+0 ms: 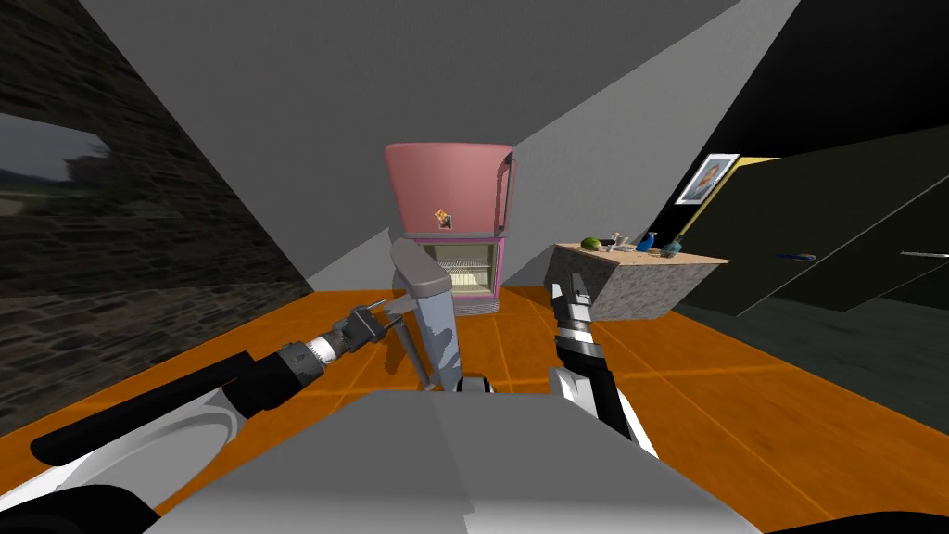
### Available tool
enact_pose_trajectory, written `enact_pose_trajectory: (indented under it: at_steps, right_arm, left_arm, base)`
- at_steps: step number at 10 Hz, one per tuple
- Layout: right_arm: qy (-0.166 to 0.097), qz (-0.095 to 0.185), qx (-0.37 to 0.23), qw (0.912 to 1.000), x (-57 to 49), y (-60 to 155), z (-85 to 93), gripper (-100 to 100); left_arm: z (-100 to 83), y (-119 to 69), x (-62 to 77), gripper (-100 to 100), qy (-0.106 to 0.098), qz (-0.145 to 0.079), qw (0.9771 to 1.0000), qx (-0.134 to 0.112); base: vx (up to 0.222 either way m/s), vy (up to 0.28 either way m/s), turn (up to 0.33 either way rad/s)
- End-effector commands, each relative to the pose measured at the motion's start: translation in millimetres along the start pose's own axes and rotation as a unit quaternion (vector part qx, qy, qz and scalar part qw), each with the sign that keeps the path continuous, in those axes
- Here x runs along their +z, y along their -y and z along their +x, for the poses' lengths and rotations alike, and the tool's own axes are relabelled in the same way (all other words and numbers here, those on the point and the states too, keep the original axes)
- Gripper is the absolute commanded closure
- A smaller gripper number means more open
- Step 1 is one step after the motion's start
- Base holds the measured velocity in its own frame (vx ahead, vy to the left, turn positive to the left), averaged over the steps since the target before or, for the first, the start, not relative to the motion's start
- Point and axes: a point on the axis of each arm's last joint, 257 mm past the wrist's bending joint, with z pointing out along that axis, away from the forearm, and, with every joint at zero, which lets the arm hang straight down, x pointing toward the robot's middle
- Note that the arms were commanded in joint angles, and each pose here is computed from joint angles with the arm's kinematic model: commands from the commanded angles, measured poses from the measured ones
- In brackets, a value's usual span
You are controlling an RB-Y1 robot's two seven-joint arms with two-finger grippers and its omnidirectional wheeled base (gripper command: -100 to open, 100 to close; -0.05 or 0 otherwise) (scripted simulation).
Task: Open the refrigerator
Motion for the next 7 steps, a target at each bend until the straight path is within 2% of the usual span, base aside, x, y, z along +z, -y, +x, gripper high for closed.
enact_pose_trajectory:
  at_steps: [1, 4, 5, 7]
  right_arm:
    - [0.000, 0.000, 0.000, 1.0000, 0.0, 0.0, 0.0, 0]
    - [0.000, 0.000, 0.000, 1.0000, 0.0, 0.0, 0.0, 0]
    - [0.000, 0.000, 0.000, 1.0000, 0.0, 0.0, 0.0, 0]
    - [0.000, 0.000, 0.000, 1.0000, -0.1, 0.0, 0.0, 0]
  left_arm:
    - [6.7, 1.3, 3.2, 100, -0.012, 0.001, 0.9999, 0.008]
    - [10.6, -3.1, 5.3, 100, -0.018, -0.006, 0.9998, 0.009]
    - [10.5, -3.5, 3.1, -100, -0.014, -0.017, 0.9997, 0.005]
    - [15.3, 7.3, 1.9, -100, -0.015, -0.019, 0.9997, 0.007]
  base:
    - [-0.135, 0.276, -0.166]
    - [-0.136, 0.255, -0.087]
    - [-0.066, 0.097, 0.014]
    - [0.016, -0.057, 0.075]
